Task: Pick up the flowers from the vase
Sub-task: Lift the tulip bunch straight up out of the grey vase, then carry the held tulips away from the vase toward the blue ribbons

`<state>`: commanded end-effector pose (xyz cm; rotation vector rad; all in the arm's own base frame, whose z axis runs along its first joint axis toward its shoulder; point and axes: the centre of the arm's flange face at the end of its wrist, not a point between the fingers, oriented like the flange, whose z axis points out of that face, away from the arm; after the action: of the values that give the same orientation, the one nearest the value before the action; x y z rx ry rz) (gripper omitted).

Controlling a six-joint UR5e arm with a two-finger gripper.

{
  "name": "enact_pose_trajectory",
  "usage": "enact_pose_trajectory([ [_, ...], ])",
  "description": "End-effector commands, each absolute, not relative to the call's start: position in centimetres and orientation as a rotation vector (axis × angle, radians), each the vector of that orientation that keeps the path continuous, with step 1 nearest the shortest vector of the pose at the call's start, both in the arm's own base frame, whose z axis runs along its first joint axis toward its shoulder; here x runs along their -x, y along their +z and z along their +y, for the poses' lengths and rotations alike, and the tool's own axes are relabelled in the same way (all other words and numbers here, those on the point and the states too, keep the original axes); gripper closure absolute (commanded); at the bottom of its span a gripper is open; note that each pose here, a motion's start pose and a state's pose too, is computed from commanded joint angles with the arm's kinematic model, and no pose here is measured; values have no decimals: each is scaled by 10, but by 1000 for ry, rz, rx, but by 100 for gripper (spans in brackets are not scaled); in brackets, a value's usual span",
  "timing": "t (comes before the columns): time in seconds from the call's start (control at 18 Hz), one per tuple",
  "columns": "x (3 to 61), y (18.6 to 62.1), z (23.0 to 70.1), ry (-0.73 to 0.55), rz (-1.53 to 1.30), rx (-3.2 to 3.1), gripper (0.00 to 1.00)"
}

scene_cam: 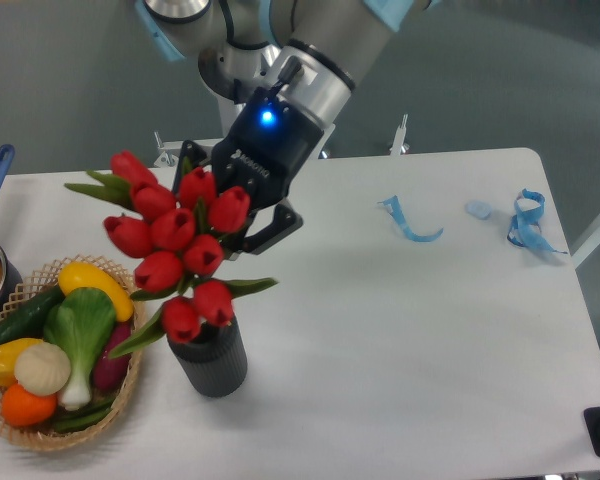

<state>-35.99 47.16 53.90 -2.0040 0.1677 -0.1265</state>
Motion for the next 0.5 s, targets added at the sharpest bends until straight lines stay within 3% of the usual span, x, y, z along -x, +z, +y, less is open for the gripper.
enact_pose_trajectory([
  [0.5,462,508,398,47,99,2024,56],
])
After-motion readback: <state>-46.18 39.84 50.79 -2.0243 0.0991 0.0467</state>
